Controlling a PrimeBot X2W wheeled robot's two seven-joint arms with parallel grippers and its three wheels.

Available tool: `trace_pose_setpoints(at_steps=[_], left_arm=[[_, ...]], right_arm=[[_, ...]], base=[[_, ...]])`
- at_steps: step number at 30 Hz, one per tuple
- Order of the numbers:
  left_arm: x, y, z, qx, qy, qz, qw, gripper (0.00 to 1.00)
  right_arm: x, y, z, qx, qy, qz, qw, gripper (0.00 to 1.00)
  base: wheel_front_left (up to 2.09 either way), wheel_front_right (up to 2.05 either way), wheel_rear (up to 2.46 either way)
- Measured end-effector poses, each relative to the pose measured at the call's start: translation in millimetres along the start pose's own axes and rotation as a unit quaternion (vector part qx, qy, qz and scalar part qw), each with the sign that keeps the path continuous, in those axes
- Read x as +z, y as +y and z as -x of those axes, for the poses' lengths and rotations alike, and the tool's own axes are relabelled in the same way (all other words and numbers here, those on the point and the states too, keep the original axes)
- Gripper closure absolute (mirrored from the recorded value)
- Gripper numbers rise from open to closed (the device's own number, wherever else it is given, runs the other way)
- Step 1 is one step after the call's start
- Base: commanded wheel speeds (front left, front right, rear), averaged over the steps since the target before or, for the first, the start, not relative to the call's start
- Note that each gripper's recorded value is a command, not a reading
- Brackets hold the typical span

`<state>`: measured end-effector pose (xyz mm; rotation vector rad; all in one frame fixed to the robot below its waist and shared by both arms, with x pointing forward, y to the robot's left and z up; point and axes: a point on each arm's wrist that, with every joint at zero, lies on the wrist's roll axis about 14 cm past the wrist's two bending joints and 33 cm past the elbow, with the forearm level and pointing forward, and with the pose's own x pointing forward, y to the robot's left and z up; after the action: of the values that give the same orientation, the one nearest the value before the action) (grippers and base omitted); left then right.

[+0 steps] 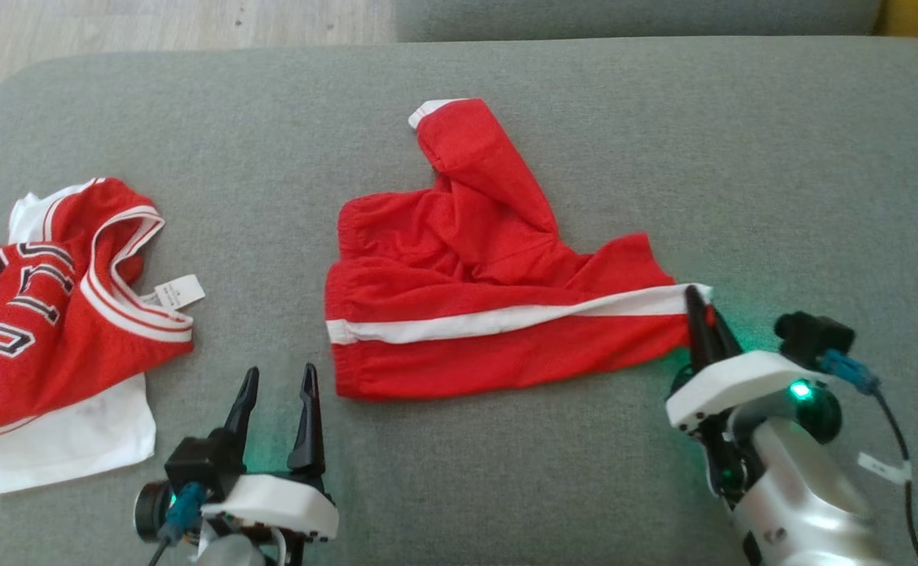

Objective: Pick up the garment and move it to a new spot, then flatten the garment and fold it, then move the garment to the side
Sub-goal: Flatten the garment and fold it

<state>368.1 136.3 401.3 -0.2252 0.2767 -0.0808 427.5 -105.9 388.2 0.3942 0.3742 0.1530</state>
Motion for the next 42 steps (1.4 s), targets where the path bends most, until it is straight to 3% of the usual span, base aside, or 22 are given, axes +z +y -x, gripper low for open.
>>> trace_pose_setpoints(at_steps=[9,15,27,28,29,31,37,42], left_arm=[[26.9,-35.7,-17.7,-0.066,-0.034,0.062,0.995,0.00],[9.0,-73.0,-24.3,-0.123,0.009,0.111,0.986,0.00],[-6.8,-91.1,-35.2,-0.154,0.056,0.113,0.980,0.00],[-8.2,-90.8,-34.8,-0.155,0.058,0.112,0.980,0.12],[-9.7,-90.1,-34.3,-0.155,0.061,0.111,0.980,0.35],[-10.7,-87.9,-34.4,-0.154,0.062,0.108,0.980,1.00],[15.1,-89.2,-39.2,-0.162,0.022,0.104,0.981,1.00],[60.1,-104.0,-33.6,-0.194,-0.045,0.092,0.976,1.00]], right_arm=[[-8.1,-27.1,28.0,-0.037,-0.011,-0.007,0.999,1.00],[-9.0,-34.9,35.1,-0.047,-0.013,-0.004,0.999,1.00],[-9.7,-36.6,35.6,-0.048,-0.013,0.001,0.999,1.00],[-9.9,-36.6,35.5,-0.048,-0.012,0.001,0.999,1.00],[-10.2,-36.5,35.5,-0.048,-0.012,0.001,0.999,1.00],[-10.6,-36.6,35.3,-0.048,-0.011,0.001,0.999,1.00],[1.7,-32.6,32.9,-0.042,-0.031,0.000,0.999,1.00],[48.2,-14.5,31.6,-0.015,-0.103,-0.015,0.994,1.00]], base=[[0.00,0.00,0.00],[0.00,0.00,0.00],[0.00,0.00,0.00],[0.00,0.00,0.00],[0.00,0.00,0.00],[0.00,0.00,0.00],[0.00,0.00,0.00],[0.00,0.00,0.00]])
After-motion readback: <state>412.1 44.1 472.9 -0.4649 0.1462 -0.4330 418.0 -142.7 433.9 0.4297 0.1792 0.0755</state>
